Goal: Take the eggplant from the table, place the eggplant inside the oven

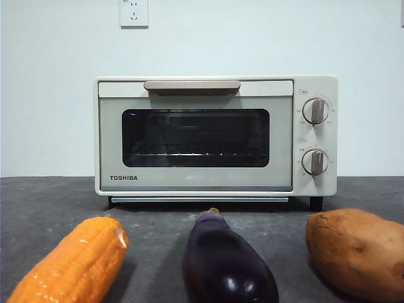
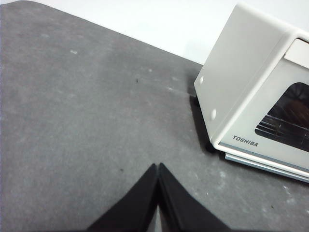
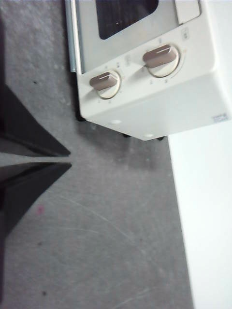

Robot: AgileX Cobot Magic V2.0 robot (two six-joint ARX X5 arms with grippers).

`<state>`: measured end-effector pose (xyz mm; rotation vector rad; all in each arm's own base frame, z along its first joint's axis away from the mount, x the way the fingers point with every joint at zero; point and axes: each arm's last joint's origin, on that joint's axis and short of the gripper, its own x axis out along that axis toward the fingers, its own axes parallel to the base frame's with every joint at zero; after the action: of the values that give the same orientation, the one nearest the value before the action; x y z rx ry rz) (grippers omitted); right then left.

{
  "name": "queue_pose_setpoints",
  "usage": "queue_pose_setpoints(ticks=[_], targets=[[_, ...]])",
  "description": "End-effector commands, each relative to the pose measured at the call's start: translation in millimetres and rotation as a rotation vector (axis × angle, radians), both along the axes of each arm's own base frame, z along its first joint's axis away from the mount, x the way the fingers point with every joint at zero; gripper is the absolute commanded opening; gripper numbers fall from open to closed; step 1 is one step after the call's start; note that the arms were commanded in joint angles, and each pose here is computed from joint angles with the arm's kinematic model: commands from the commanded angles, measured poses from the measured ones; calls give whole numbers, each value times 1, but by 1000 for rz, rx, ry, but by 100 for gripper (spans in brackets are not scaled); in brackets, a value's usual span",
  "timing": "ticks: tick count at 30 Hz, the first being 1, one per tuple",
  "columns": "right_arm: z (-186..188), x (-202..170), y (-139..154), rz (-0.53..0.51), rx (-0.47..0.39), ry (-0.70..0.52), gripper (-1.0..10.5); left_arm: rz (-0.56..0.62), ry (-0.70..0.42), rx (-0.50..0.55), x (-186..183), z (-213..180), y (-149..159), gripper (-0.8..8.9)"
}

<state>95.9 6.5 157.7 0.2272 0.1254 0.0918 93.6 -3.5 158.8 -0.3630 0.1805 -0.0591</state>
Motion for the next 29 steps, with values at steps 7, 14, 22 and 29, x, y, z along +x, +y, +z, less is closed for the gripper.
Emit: queue_pose_setpoints(ticks=[7,14,22,29], targets=[[44,-13,-1,-7,73,-47,4,10,10,-51,-4,36,0,6],[89,-23,-1,-7,77,-44,4,-21,61,-55,4,67,-1,6],[129,-19,0,25,24,82,4,-77,101,-41,24,102,-3,6],[152,-5,3,110,-52,285,4,-221,184,-36,44,125,-7,6]])
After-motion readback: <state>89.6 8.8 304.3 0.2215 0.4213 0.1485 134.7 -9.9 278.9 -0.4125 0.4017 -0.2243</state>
